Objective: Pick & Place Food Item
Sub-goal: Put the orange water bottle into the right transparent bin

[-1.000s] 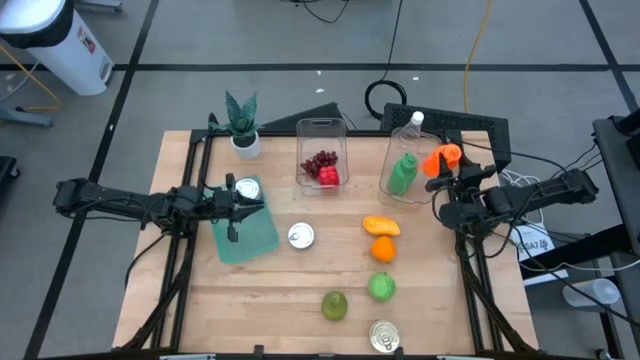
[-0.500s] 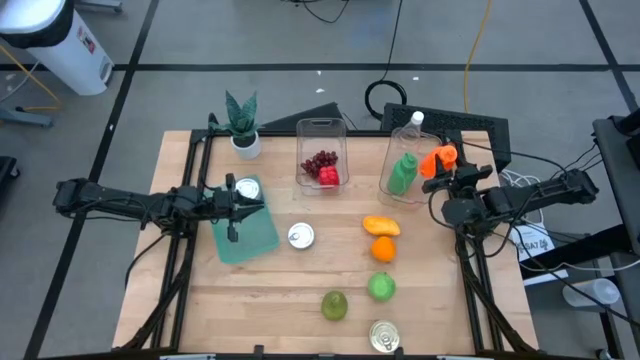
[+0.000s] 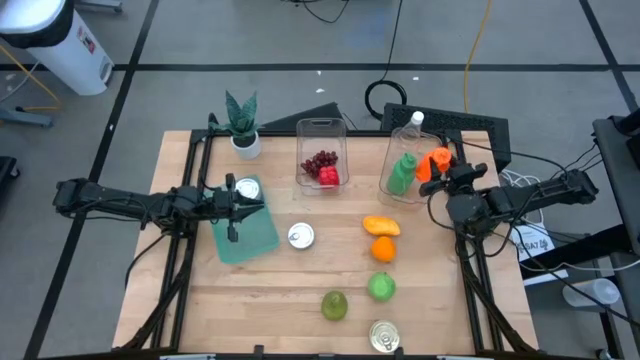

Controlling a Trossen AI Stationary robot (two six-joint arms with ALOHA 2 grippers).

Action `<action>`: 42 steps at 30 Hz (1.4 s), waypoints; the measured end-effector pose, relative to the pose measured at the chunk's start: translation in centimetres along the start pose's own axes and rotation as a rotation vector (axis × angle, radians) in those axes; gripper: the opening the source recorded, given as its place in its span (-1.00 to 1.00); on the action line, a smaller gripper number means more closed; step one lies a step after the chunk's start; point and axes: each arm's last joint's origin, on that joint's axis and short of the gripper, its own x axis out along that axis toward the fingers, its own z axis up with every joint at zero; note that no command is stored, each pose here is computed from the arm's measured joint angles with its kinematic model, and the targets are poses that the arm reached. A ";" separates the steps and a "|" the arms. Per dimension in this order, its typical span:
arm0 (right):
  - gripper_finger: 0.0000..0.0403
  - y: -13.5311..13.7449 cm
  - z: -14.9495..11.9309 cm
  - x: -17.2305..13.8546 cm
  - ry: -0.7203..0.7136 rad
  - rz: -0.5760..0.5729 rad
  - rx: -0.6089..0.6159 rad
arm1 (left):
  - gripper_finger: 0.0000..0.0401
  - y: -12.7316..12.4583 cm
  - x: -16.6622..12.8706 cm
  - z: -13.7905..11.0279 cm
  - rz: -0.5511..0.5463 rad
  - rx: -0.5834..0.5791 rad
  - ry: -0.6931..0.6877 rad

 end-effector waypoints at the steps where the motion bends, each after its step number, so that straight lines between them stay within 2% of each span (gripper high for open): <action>1: -0.01 0.1 0.1 0.0 0.007 0.021 -0.020 | -0.75 0.0 0.0 0.0 0.000 0.000 -0.001; 5: -0.01 0.5 1.0 0.0 0.007 0.085 -0.094 | -0.75 0.0 0.0 0.0 0.000 0.006 0.000; 12: -0.01 0.4 1.8 0.3 0.006 0.196 -0.131 | -0.75 0.0 0.0 0.0 0.000 0.007 -0.001; 16: -0.01 0.5 1.5 0.7 0.015 0.278 -0.148 | -0.75 0.0 0.0 0.0 0.000 0.007 -0.001; 21: -0.01 0.4 0.3 1.4 0.025 0.315 -0.141 | -0.75 0.0 0.0 0.0 0.000 0.007 0.000; 42: -0.01 -0.2 -5.0 3.3 0.118 0.154 0.004 | -0.75 0.0 0.0 0.0 0.000 0.007 0.000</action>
